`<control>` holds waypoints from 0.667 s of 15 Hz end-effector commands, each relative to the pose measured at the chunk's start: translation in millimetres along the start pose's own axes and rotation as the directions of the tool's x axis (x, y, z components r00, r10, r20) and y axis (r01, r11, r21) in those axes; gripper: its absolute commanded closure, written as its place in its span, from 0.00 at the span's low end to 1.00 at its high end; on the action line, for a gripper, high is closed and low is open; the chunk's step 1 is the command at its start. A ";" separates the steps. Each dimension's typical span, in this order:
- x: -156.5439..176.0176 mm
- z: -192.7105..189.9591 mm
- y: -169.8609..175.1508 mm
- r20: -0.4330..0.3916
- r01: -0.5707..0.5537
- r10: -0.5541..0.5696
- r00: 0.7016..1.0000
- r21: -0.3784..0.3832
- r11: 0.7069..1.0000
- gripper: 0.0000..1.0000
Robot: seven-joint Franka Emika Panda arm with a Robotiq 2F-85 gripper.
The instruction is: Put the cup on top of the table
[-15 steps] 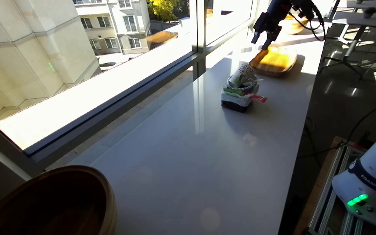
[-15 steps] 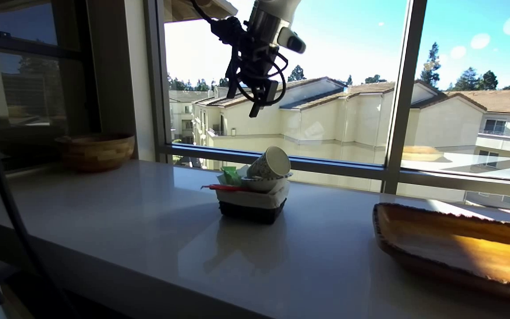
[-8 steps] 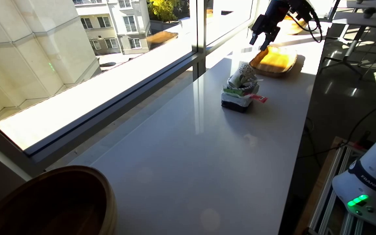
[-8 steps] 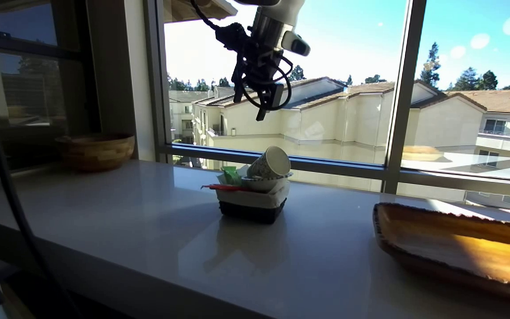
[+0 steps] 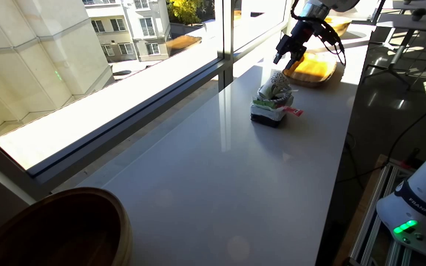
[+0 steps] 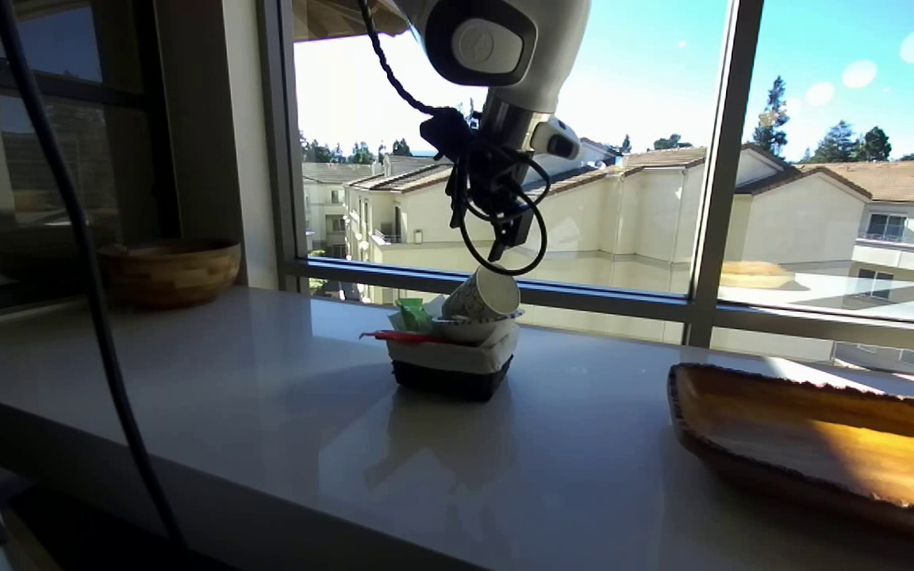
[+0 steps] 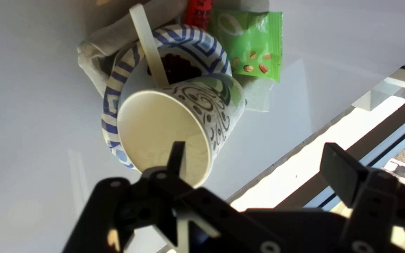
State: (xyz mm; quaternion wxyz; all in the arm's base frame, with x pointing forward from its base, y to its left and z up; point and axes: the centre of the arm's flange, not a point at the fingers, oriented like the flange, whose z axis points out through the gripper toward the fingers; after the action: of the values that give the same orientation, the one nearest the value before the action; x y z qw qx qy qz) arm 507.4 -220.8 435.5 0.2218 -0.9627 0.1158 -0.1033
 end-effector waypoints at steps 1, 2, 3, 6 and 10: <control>11.9 19.0 11.0 -0.021 0.010 -0.010 1.000 0.008 1.000 0.24; 13.0 22.9 12.8 -0.020 0.012 -0.012 1.000 0.006 1.000 0.28; 14.3 25.8 14.1 -0.023 0.013 -0.013 1.000 0.005 1.000 0.38; 18.5 32.8 17.4 -0.035 0.010 -0.009 0.999 0.015 1.000 0.53; 21.0 36.2 20.7 -0.039 0.000 0.002 0.999 0.030 1.000 0.77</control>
State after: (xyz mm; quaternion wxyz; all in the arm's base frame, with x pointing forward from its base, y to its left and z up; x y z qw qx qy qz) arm 525.8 -224.9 403.4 0.2276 -0.9603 0.1174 -0.1107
